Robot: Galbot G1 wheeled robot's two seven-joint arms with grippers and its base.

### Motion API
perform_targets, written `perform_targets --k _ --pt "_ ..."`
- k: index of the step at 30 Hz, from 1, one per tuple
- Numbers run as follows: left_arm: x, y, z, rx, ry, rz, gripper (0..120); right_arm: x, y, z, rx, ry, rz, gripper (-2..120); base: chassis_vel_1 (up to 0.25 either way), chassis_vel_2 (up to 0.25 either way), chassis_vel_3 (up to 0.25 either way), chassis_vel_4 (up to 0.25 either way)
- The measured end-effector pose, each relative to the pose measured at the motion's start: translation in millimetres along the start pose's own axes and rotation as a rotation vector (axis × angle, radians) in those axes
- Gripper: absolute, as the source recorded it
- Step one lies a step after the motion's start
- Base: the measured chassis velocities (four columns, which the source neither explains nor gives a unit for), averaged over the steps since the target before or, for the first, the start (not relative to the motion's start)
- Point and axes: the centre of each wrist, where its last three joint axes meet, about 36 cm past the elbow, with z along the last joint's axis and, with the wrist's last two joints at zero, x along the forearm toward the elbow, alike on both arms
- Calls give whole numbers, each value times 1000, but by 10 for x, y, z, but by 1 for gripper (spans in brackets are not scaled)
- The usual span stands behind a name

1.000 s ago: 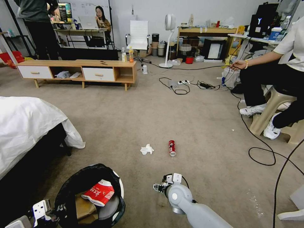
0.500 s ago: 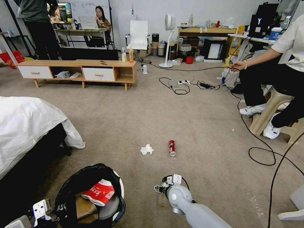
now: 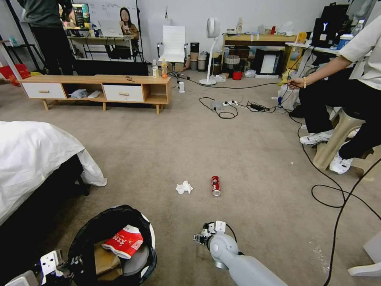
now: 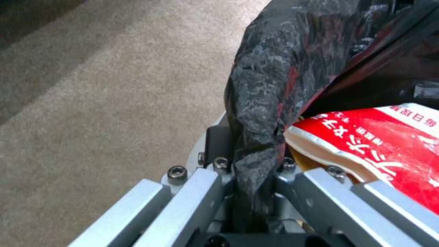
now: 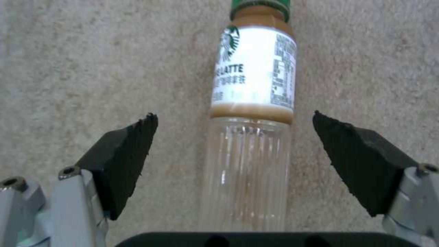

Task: Pick up the trash bin and place the garbage on the floor into it.

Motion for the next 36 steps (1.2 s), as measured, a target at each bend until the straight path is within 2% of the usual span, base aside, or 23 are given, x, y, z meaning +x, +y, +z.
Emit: perform_targets --k 21,30,36 --pt "-3 -3 12 3 2 1 2 -158 -27 144 29 24 8 89 0 0 0 0" --pt "-12 -8 20 2 4 5 2 -224 -66 221 45 33 18 84 0 0 0 0" --pt "-30 -11 33 3 7 7 2 -245 -90 281 57 34 25 71 0 0 0 0"
